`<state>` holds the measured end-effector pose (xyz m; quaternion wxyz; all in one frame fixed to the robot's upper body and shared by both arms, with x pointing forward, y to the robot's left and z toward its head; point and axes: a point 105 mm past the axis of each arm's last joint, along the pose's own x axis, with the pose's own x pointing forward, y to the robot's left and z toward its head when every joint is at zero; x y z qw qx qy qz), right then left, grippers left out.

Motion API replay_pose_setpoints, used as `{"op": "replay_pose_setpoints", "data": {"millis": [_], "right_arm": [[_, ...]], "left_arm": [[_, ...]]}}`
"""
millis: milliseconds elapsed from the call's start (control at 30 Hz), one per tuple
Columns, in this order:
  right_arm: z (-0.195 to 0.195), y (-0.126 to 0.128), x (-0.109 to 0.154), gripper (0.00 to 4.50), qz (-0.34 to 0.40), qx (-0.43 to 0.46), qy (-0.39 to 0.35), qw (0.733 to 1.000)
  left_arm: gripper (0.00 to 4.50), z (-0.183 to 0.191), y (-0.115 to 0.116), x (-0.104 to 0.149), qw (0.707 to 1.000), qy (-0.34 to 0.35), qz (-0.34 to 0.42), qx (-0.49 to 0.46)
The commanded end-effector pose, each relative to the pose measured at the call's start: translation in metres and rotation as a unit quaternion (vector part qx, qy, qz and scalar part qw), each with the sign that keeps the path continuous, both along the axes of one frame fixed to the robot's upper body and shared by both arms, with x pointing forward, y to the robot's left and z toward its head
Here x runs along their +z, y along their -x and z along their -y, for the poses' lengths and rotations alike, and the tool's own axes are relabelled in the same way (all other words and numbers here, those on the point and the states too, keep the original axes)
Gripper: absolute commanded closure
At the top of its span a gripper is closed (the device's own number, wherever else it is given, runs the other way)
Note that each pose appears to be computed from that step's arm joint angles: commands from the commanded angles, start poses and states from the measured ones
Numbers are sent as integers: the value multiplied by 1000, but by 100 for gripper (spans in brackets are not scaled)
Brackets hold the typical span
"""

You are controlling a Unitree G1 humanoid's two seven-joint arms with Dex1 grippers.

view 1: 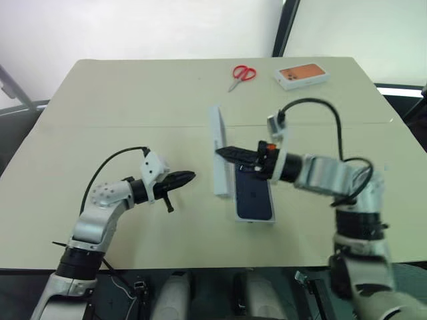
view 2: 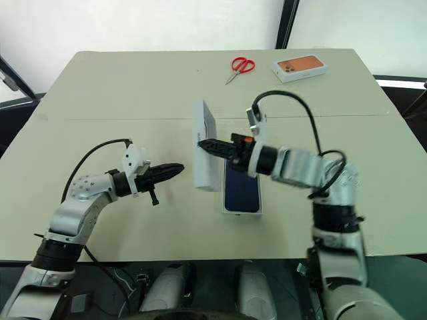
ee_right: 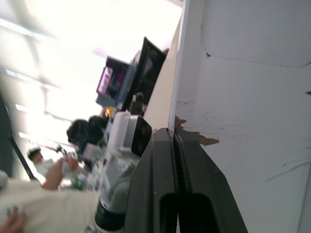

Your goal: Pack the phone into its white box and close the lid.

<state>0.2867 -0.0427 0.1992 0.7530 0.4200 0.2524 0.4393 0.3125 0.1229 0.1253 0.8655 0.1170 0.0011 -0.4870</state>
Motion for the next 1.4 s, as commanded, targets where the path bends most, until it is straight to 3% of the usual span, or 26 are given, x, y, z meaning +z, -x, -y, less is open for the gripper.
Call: {"op": "replay_pose_setpoints", "data": {"millis": [33,167,267,367,467,567,700,900,1067,1233,1333,1400], "right_arm": [[2,5,-1,447,-17,-48,10,999],[25,-1,-37,447,-84,-95,79,989],[34,-1,-43,447,-75,-82,104,988],[41,-3,-40,358,-56,-62,116,990],[50,-6,-32,206,-34,-44,131,990],[69,-12,-5,53,25,-37,174,984],[89,-20,16,53,69,-61,234,968],[123,-36,18,53,147,-110,351,918],[137,-41,6,53,217,-99,455,858],[136,-38,-1,53,270,-62,497,822],[129,-33,-3,138,289,-31,490,822],[125,-27,-7,237,305,-4,501,810]], "left_arm": [[432,1,-1,9,1000,0,20,0],[432,3,-2,9,1000,-2,19,3],[432,6,-4,9,1000,0,20,2],[432,16,-7,12,1000,9,24,-1],[432,28,-11,14,999,18,29,-3],[432,50,-14,12,999,23,30,-11],[432,70,-12,10,999,26,30,-26],[432,107,-5,15,996,46,21,-67],[432,103,-7,26,996,59,24,-62],[432,90,-9,37,996,70,24,-45],[432,56,-16,43,998,51,32,6],[432,38,-20,37,999,21,28,34]]}}
